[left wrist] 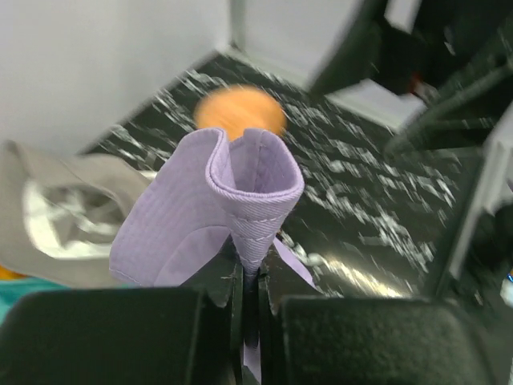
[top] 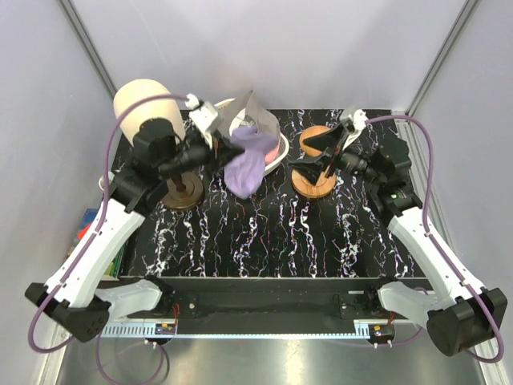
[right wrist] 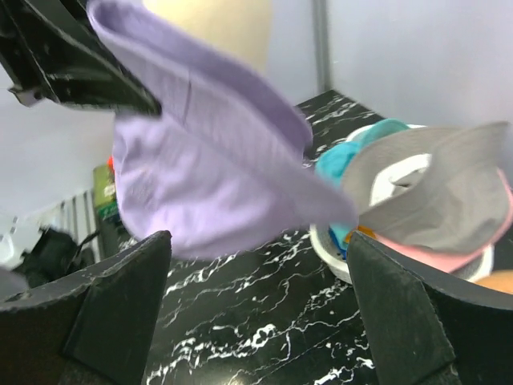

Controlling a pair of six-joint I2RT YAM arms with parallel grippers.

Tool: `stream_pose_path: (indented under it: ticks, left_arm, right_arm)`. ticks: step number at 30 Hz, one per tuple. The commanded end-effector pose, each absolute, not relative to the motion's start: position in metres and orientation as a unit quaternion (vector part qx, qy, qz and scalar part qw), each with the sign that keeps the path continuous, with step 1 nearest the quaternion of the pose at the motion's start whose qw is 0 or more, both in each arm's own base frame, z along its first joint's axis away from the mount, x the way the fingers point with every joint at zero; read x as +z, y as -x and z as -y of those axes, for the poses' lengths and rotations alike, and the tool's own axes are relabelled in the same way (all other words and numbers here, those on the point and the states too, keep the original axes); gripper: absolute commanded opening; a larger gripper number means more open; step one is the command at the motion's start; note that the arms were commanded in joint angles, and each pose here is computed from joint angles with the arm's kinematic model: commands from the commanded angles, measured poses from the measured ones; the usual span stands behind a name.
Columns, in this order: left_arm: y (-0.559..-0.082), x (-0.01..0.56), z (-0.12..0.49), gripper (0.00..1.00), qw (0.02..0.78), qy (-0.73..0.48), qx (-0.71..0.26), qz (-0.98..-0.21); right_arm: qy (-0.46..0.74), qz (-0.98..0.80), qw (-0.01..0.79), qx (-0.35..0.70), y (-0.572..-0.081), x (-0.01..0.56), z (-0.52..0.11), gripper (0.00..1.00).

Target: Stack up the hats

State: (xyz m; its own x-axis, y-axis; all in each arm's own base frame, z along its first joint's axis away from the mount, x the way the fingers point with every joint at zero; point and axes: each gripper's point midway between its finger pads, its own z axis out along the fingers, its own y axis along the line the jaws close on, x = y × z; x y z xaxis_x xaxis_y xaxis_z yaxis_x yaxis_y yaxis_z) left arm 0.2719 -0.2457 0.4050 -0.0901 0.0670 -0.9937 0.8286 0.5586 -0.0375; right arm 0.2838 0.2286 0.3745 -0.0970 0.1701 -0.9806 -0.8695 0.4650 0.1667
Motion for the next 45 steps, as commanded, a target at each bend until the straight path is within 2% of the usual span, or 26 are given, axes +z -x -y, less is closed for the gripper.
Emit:
stream_pose_path:
  ticks: [1, 5, 15, 21, 29, 33, 38, 42, 45]
  left_arm:
    - [-0.219, 0.378, 0.261, 0.05, 0.524, -0.419, -0.368, -0.644]
    - [-0.202, 0.364, 0.270, 0.05, 0.493, -0.448, -0.376, -0.645]
    - [-0.209, 0.349, 0.277, 0.04, 0.475, -0.452, -0.357, -0.665]
    - [-0.209, 0.346, 0.279, 0.04, 0.474, -0.457, -0.354, -0.664]
    - [-0.215, 0.348, 0.275, 0.04, 0.485, -0.450, -0.339, -0.669]
    - [-0.221, 0.346, 0.274, 0.04, 0.489, -0.441, -0.328, -0.677]
    - [-0.227, 0.341, 0.274, 0.03, 0.487, -0.434, -0.323, -0.686]
    - [-0.222, 0.344, 0.280, 0.03, 0.483, -0.445, -0.339, -0.673]
    - [-0.222, 0.345, 0.281, 0.02, 0.484, -0.445, -0.342, -0.671]
  right_arm:
    - [0.361, -0.567, 0.593, 0.444, -0.263, 0.377, -0.251, 0.97]
    - [0.383, -0.569, 0.562, 0.463, -0.253, 0.365, -0.261, 0.95]
    - [0.406, -0.563, 0.497, 0.521, -0.210, 0.338, -0.270, 0.86]
    - [0.406, -0.566, 0.477, 0.537, -0.208, 0.325, -0.276, 0.83]
    - [0.403, -0.578, 0.453, 0.546, -0.209, 0.311, -0.283, 0.65]
    - [0.392, -0.588, 0.465, 0.534, -0.214, 0.309, -0.283, 0.63]
    - [0.368, -0.582, 0.525, 0.500, -0.221, 0.319, -0.273, 0.59]
    - [0.374, -0.577, 0.520, 0.507, -0.219, 0.322, -0.275, 0.55]
    - [0.365, -0.581, 0.526, 0.502, -0.225, 0.321, -0.278, 0.56]
